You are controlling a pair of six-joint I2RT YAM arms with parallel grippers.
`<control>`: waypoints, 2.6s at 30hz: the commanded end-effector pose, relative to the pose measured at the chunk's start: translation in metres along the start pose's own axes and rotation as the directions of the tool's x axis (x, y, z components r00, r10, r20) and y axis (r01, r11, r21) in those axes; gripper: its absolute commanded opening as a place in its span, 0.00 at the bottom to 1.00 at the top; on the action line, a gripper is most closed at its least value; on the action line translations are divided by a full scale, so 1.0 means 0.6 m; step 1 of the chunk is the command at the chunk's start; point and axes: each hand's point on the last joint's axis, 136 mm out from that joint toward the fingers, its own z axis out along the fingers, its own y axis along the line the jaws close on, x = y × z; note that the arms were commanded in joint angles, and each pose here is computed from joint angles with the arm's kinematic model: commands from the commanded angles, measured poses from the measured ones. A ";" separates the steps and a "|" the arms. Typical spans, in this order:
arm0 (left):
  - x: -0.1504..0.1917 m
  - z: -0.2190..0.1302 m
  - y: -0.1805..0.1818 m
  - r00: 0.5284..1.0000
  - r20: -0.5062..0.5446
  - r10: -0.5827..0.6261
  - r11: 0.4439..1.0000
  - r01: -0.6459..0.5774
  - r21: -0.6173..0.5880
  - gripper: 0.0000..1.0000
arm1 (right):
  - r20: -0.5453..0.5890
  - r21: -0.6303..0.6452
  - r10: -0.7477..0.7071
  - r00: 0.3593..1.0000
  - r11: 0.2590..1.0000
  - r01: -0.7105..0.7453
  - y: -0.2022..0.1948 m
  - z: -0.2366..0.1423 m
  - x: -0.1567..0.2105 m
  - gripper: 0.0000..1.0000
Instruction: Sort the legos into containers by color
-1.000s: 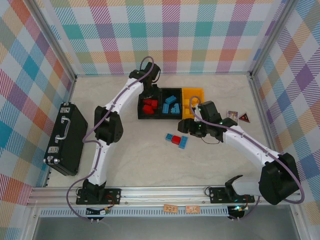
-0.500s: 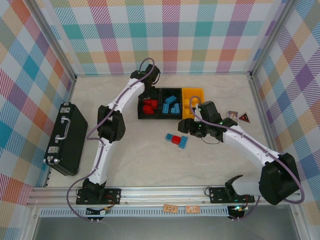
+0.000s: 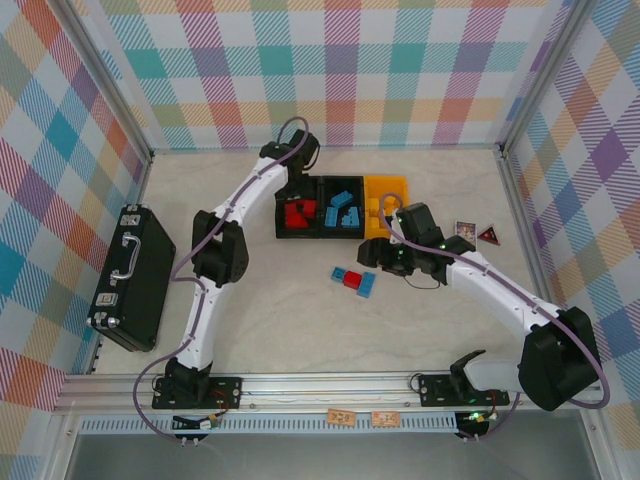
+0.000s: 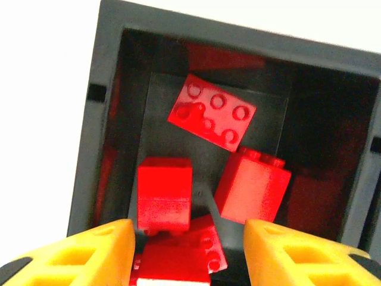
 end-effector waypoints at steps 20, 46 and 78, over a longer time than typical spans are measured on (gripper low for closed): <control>0.256 -0.160 0.051 0.995 -0.097 -0.023 0.922 0.059 0.382 0.55 | -0.141 0.101 -0.450 0.882 0.879 0.465 -0.012 0.090 -0.004 0.64; 0.361 -0.109 0.136 0.979 -0.185 -0.090 0.958 0.135 0.252 0.56 | -0.312 0.095 -0.567 0.763 0.780 0.618 -0.026 0.187 0.079 0.55; 0.340 -0.159 0.148 0.976 -0.057 -0.212 0.913 0.219 0.344 0.56 | -0.092 0.124 -0.534 0.841 0.831 0.542 0.171 0.164 -0.095 0.27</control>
